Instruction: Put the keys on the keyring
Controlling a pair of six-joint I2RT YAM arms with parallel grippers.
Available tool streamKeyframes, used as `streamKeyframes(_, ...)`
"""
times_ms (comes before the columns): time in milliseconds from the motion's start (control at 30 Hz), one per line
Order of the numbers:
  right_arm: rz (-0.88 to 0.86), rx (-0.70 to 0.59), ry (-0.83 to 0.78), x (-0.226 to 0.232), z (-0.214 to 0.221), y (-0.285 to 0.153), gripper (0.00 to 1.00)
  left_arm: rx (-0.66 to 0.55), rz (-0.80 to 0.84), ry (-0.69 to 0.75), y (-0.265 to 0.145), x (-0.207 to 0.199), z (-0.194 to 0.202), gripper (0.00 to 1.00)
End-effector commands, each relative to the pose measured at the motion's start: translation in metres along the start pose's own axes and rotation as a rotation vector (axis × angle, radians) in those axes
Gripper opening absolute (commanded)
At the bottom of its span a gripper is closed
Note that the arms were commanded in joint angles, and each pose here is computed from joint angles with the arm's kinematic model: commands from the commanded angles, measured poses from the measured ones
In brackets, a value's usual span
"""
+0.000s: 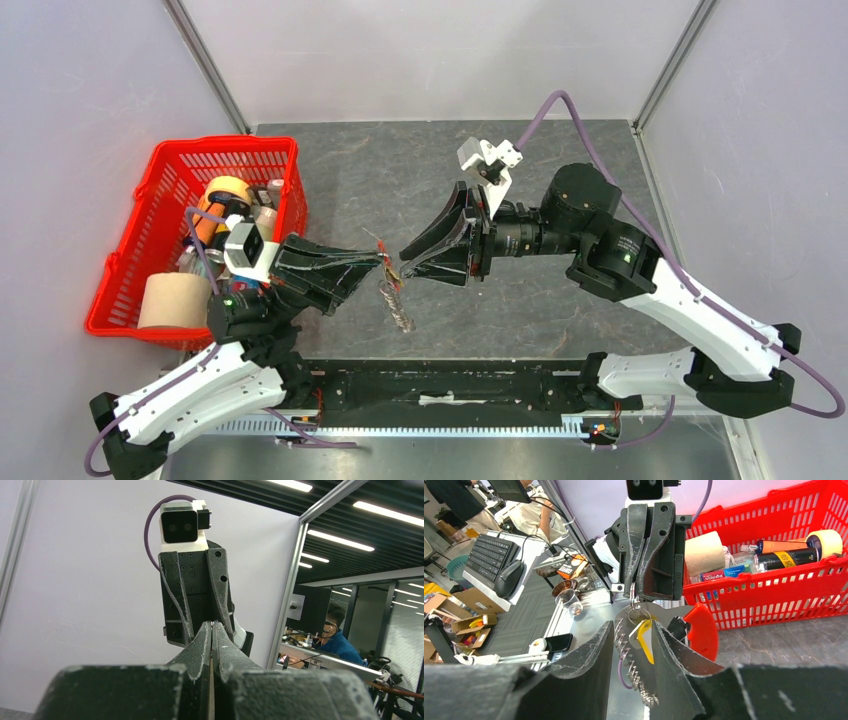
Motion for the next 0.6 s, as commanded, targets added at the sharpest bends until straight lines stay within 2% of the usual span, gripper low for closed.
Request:
streamKeyframes(0,-0.030,-0.035,-0.047,0.010,-0.010,-0.001,0.41,-0.088,0.029,-0.002,0.008,-0.007,-0.021,0.02)
streamKeyframes(567,-0.080,-0.016,-0.039,0.011,-0.015,0.010,0.37,-0.079,0.018,-0.009,0.007,-0.004,-0.016,0.02)
Point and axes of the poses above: each gripper's point midway between its finger pads, its own y axis out along the fingers, its own x axis along the line the jaws close on, z = x × y, the point moved 8 cm from there along -y, back along the fingers, and after that the axes turned 15 degrees about y, right-handed, at the moved point
